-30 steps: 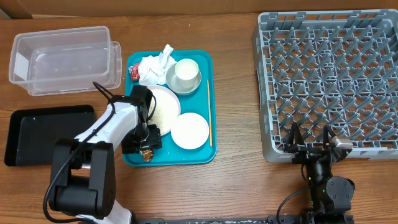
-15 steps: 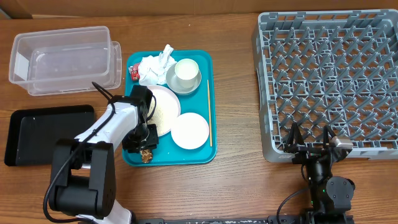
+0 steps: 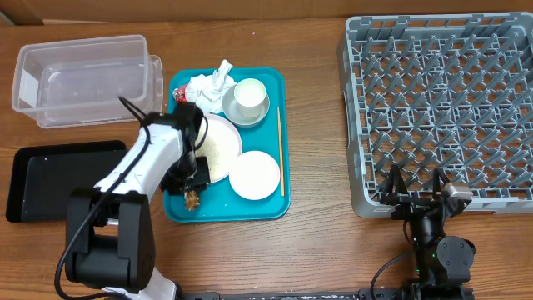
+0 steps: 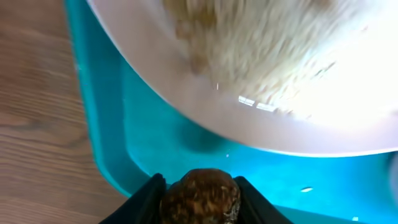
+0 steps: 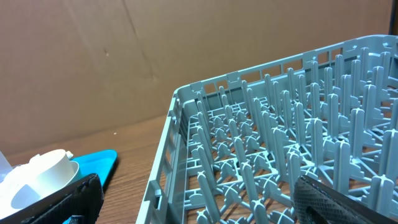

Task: Sort waste into correct bins and load items into the dishwasher
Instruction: 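Carry the scrap left and drop it onto the black tray, then reach the left gripper to the crumpled white tissue and grasp it, then carry the tissue left and release it into the clear bin, then reach the left gripper to the red wrapper and grasp it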

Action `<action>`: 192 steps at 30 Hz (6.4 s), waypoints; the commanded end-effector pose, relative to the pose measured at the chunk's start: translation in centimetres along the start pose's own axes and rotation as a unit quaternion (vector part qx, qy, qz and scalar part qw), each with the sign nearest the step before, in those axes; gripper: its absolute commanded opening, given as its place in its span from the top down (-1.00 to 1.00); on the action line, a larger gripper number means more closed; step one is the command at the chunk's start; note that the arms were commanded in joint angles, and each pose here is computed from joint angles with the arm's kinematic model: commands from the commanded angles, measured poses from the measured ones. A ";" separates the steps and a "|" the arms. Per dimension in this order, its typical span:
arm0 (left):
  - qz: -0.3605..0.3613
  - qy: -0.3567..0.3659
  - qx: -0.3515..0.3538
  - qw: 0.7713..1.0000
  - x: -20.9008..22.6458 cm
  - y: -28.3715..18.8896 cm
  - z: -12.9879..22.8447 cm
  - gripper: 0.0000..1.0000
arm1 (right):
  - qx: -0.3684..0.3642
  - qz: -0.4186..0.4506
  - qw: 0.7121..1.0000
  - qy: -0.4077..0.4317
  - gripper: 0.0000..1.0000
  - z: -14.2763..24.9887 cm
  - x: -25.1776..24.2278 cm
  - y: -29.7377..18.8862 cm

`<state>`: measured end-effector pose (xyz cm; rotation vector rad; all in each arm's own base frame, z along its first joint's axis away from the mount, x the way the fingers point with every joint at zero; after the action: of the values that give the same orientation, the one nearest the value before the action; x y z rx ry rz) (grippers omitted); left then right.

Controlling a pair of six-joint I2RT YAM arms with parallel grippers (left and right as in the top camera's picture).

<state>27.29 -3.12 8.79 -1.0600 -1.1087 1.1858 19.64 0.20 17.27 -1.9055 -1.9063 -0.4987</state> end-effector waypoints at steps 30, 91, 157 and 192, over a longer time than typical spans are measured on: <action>0.081 -0.415 -0.113 0.899 22.6 -3.5 0.4 -1.00 | -0.002 -0.002 1.000 -0.003 -1.00 0.1 -0.1 0.0; -0.020 0.131 -0.409 0.903 1.5 -5.3 -22.4 -1.00 | -0.002 -0.002 1.000 -0.003 -1.00 0.1 -0.1 0.0; -0.145 -0.157 -0.565 0.797 18.1 -21.0 -17.7 0.92 | -0.002 -0.002 1.000 -0.003 -0.99 0.1 -0.1 0.0; -0.066 0.214 -0.501 0.836 0.2 -15.7 -20.7 -0.99 | -0.002 -0.002 1.000 -0.003 -1.00 0.1 -0.1 0.0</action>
<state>49.02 -5.55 23.22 -2.1320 -1.4248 0.3608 19.64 0.20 17.28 -1.9060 -1.9065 -0.4996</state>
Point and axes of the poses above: each gripper's point midway between its finger pads, its own y axis out along the fingers, its own x axis along the line the jaws close on, z = x × y, the point moved 5 cm from there along -y, back along the fingers, and after that the axes turned 15 degrees about y, right-handed, at the moved point
